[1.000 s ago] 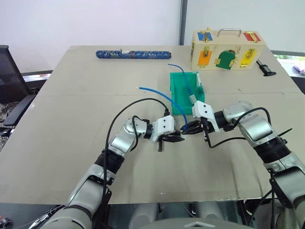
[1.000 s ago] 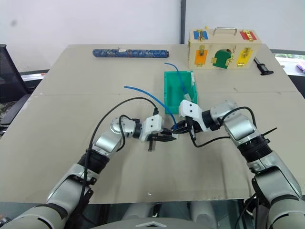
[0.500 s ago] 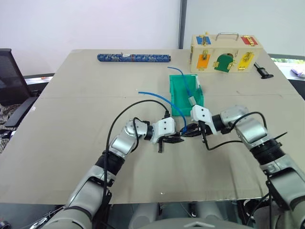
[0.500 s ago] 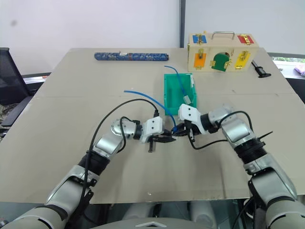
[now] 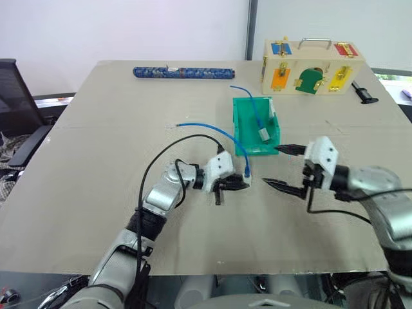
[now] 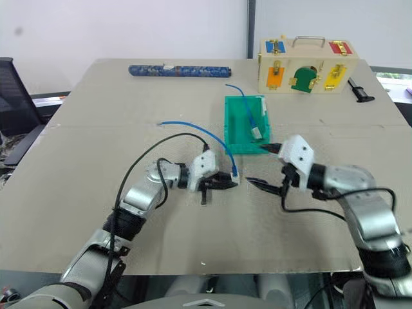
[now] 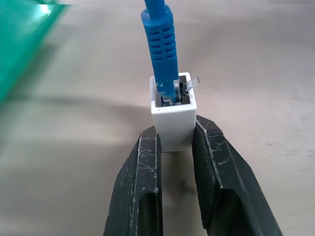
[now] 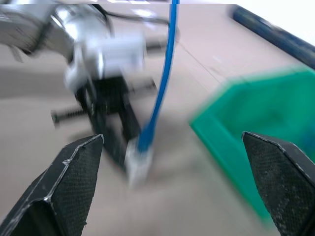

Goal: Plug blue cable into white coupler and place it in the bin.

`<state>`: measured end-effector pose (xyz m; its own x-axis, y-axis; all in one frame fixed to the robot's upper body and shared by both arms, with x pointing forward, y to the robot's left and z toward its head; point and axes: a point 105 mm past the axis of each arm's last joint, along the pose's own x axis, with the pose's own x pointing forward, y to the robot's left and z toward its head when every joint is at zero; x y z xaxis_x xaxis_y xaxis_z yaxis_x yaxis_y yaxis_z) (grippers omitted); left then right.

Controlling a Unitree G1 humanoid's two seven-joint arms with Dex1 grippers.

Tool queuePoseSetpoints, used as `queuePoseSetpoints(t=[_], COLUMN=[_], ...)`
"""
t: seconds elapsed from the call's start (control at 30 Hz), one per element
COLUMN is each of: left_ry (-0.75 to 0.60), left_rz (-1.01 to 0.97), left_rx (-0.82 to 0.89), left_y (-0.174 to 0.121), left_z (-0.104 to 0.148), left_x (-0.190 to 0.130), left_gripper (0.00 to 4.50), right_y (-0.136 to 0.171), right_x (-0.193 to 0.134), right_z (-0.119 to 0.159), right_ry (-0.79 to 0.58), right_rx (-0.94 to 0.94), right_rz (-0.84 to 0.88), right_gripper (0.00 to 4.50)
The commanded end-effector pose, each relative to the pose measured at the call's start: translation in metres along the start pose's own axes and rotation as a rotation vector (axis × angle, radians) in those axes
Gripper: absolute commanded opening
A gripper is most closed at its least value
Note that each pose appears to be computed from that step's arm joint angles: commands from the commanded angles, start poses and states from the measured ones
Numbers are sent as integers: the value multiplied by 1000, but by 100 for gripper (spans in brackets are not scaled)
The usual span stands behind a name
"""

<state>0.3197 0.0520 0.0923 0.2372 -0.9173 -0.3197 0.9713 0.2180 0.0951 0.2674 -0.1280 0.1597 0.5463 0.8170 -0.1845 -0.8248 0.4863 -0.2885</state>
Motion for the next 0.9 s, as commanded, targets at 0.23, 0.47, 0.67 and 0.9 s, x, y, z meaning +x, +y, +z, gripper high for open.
queuePoseSetpoints(t=[0.23, 0.47, 0.67, 0.9], left_ry=[-205, -135, -59, -118], left_rz=[197, 362, 349, 242], left_rx=[-420, -599, -673, -621], left_y=[38, 81, 89, 67], left_z=[87, 108, 111, 121], left_x=[-15, 5, 21, -5], left_gripper=[27, 27, 277, 402], right_y=[18, 38, 38, 36], right_x=[-60, -80, -83, -80], right_z=[1, -5, 0, 5], right_ry=[-6, 23, -15, -52], right_rx=[37, 36, 32, 32], right_rz=[-454, -585, -631, -614], right_gripper=[444, 444, 450, 450])
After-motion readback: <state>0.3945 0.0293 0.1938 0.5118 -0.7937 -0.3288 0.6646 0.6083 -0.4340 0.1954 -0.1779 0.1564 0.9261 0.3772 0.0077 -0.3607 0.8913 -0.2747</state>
